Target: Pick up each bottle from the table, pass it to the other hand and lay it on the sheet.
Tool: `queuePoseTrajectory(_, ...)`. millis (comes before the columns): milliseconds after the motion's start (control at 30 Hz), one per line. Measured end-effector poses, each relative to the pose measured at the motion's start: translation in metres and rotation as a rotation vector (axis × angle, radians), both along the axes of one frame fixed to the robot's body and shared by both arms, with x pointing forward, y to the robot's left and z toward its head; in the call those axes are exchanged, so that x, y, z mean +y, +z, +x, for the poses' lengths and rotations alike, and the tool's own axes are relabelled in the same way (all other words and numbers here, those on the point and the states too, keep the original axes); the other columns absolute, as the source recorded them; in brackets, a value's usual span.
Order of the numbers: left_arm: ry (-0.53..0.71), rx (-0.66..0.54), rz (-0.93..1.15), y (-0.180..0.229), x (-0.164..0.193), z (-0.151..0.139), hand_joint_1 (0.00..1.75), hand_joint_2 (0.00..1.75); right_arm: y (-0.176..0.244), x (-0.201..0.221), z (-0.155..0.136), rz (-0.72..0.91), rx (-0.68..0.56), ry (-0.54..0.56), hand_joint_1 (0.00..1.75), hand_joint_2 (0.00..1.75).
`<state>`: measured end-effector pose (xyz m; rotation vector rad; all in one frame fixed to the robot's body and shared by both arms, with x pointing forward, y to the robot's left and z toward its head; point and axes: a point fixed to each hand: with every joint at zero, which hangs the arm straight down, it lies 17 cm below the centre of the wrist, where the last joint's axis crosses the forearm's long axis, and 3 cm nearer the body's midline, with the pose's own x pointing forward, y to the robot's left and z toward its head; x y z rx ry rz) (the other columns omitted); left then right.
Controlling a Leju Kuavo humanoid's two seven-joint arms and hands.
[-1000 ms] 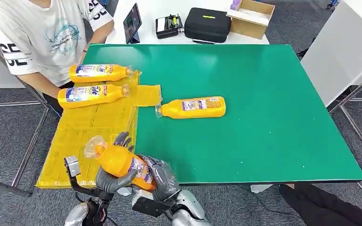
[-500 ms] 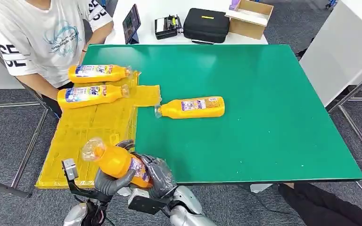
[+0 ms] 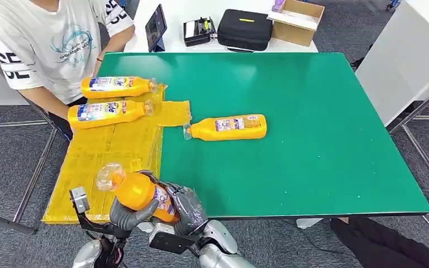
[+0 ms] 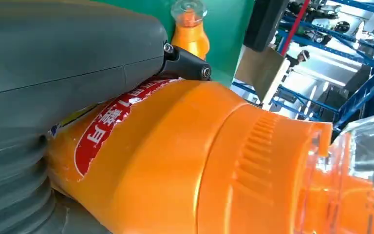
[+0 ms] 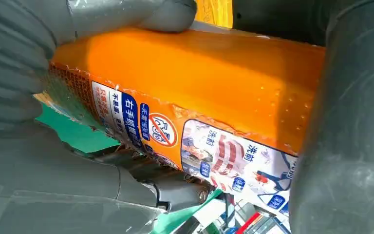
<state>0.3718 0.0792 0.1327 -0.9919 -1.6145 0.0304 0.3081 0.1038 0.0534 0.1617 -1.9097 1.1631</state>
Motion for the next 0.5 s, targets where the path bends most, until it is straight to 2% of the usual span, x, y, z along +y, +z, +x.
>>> queuePoseTrajectory(100,0.001,0.001,0.0,0.0,0.0,0.0,1.75,1.75,0.0,0.0,0.0,0.0,0.0,0.0,1.54,1.75)
queuePoseTrajectory(133,0.003,0.002,0.001,-0.001,0.0,0.0,1.75,1.75,0.0,0.0,0.0,0.0,0.0,0.0,1.45,1.75)
queuePoseTrajectory(167,0.007,0.003,0.002,-0.001,0.001,0.0,1.75,1.75,0.0,0.0,0.0,0.001,0.0,0.0,0.87,1.75)
queuePoseTrajectory(200,0.013,0.003,0.006,-0.001,0.001,0.001,1.75,1.75,0.001,0.0,0.0,0.001,-0.001,-0.001,0.0,1.75)
queuePoseTrajectory(333,0.036,-0.005,0.013,0.003,0.004,0.005,1.75,1.75,0.004,-0.001,0.003,0.008,-0.021,-0.021,0.0,1.75)
queuePoseTrajectory(367,0.044,-0.007,0.017,0.005,0.005,0.006,1.75,1.75,0.006,-0.002,0.004,0.014,-0.026,-0.032,0.0,0.0)
queuePoseTrajectory(500,0.113,-0.025,0.028,0.017,0.015,0.02,1.75,1.75,0.031,-0.007,0.016,0.092,-0.049,-0.087,0.0,0.0)
